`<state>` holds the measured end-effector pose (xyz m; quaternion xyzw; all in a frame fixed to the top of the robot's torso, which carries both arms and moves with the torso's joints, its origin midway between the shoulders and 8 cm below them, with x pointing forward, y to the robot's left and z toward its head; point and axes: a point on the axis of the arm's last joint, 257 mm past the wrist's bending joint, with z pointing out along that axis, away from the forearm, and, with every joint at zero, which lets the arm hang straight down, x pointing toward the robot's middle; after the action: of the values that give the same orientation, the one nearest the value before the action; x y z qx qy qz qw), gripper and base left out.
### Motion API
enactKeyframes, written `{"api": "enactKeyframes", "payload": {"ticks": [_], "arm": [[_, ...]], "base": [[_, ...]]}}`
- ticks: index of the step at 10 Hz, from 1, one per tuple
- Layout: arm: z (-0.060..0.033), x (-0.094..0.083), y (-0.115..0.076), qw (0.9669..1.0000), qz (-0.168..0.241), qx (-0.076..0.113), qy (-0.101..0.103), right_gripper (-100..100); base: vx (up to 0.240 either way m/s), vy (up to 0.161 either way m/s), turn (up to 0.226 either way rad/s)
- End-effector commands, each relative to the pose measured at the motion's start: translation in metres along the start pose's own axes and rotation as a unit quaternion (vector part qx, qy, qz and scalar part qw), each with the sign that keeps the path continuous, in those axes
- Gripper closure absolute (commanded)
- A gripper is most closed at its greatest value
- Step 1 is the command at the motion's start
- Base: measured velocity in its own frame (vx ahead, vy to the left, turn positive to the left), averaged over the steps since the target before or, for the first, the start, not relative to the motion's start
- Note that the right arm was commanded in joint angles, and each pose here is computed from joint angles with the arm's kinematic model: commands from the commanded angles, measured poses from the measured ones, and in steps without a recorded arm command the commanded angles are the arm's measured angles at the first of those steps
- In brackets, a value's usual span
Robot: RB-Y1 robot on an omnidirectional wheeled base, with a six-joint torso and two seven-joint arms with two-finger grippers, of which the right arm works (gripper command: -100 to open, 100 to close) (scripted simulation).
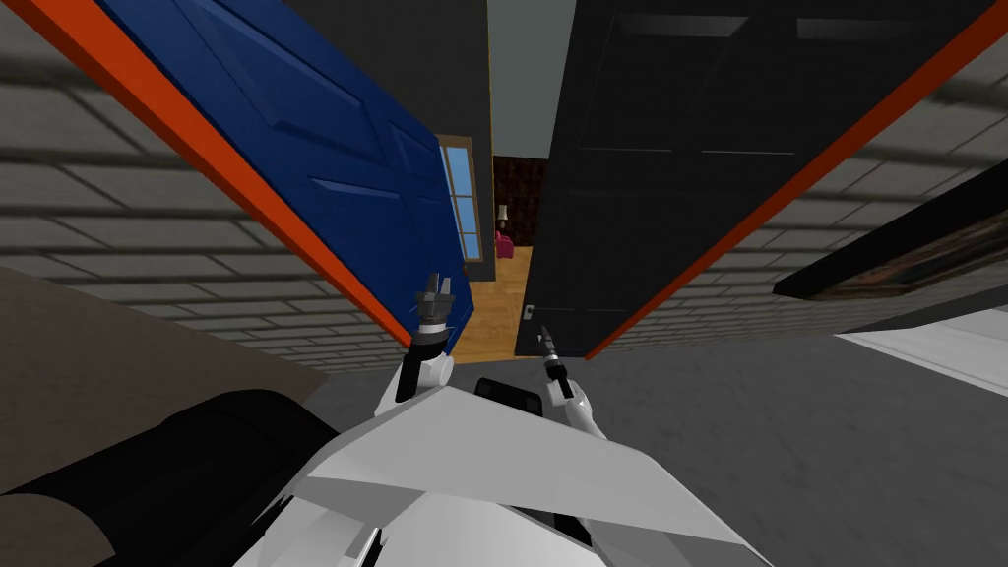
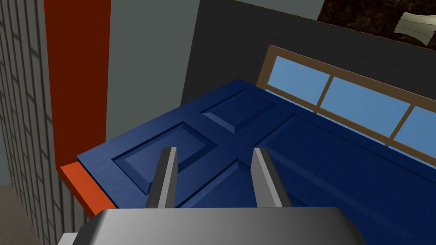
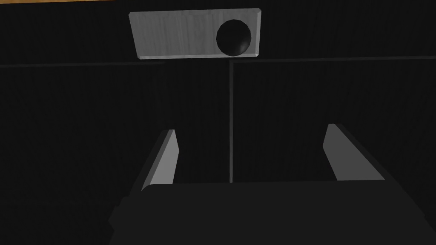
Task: Push the door open
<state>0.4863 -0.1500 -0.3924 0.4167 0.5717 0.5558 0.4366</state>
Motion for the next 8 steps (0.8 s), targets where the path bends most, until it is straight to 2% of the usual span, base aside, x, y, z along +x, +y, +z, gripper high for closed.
{"api": "enactKeyframes", "payload": {"ticks": [1,5,8], "arm": [[0.0001,-0.005,0.000,1.0000,-0.003,0.001,-0.003,-100],[0.0008,-0.005,0.000,1.0000,-0.001,0.001,-0.008,-100],[0.0033,0.005,0.001,0.9999,0.010,-0.001,-0.009,-100]], "base": [[0.171,0.033,0.028],[0.188,0.061,0.028],[0.185,0.041,0.024]]}}
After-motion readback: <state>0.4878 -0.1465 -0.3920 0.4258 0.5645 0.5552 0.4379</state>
